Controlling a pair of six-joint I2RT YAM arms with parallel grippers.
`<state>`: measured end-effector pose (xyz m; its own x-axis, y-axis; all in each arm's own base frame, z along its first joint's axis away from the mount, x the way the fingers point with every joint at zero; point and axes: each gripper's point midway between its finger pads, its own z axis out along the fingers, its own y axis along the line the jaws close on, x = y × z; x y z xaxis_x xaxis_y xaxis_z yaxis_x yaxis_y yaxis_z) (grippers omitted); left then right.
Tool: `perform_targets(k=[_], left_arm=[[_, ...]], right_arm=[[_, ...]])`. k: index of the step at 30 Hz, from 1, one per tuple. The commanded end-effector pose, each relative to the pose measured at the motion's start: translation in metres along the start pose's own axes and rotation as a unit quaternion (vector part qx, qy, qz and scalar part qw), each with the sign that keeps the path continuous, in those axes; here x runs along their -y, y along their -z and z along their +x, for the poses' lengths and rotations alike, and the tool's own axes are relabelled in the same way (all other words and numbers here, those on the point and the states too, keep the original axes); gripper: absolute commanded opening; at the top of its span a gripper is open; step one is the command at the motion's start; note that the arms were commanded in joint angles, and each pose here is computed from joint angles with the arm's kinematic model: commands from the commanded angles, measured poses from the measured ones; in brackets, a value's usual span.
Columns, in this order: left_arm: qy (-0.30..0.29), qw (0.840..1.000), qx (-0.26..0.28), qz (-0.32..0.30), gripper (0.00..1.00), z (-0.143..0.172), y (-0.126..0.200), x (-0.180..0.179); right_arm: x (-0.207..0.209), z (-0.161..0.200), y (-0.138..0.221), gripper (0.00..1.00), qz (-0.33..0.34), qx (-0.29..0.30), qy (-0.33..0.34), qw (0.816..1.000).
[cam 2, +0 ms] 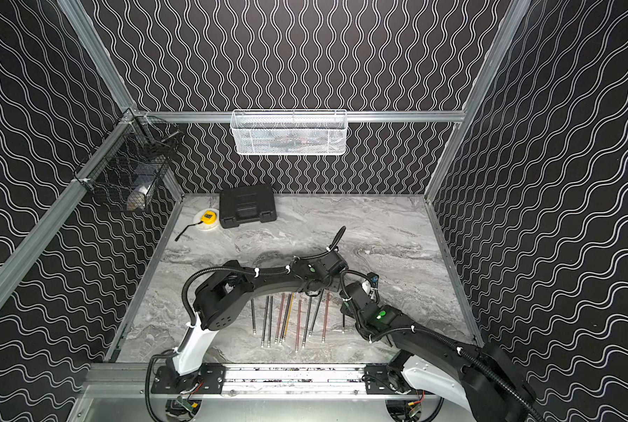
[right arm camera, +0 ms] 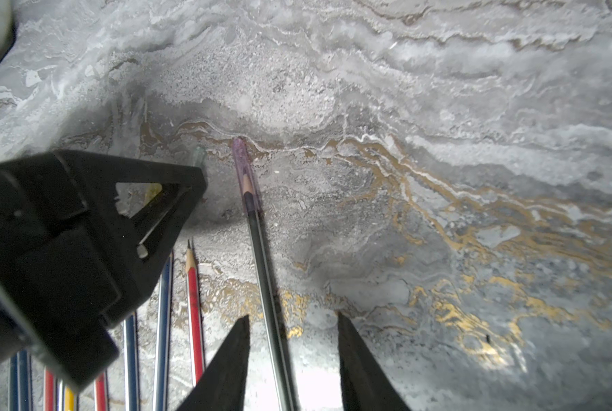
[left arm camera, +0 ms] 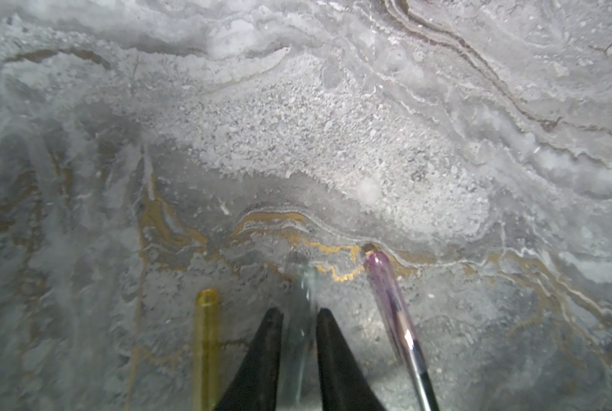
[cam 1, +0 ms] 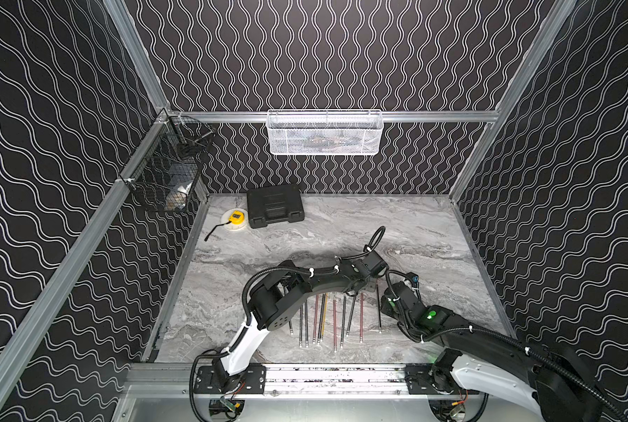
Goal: Remove the protective cover of the pencils
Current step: Place the protective sleeve at the center of the board, then pick up the pencil from the center of the board.
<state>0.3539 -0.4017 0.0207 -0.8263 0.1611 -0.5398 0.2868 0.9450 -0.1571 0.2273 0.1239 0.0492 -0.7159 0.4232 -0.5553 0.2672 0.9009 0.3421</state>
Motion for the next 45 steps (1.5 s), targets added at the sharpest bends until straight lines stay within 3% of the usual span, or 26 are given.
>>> perform_targets(k=[1, 23, 28, 35, 41, 45], left_arm=[[-0.011, 0.999, -0.045, -0.024, 0.25, 0.025, -0.002, -0.015], [0.005, 1.0, -0.003, 0.017, 0.26, -0.004, 0.035, 0.0], [0.026, 0.998, 0.045, 0.042, 0.26, -0.014, 0.069, -0.006], [0.097, 0.98, 0.164, 0.059, 0.32, -0.023, 0.155, -0.056], [0.19, 0.952, 0.236, 0.048, 0.39, -0.01, 0.206, -0.127], [0.218, 0.938, 0.267, 0.04, 0.44, -0.003, 0.227, -0.157]], right_arm=[[-0.003, -0.001, -0.001, 0.41, -0.007, 0.001, -0.003, 1.0], [-0.009, 0.004, -0.009, 0.36, 0.004, -0.02, 0.013, 1.0], [-0.01, 0.007, -0.013, 0.34, 0.017, -0.032, 0.023, 0.999], [-0.008, 0.007, -0.02, 0.33, 0.058, -0.044, 0.049, 0.996], [-0.005, 0.012, -0.026, 0.32, 0.083, -0.057, 0.062, 0.993], [-0.002, 0.014, -0.03, 0.33, 0.093, -0.058, 0.064, 0.992]])
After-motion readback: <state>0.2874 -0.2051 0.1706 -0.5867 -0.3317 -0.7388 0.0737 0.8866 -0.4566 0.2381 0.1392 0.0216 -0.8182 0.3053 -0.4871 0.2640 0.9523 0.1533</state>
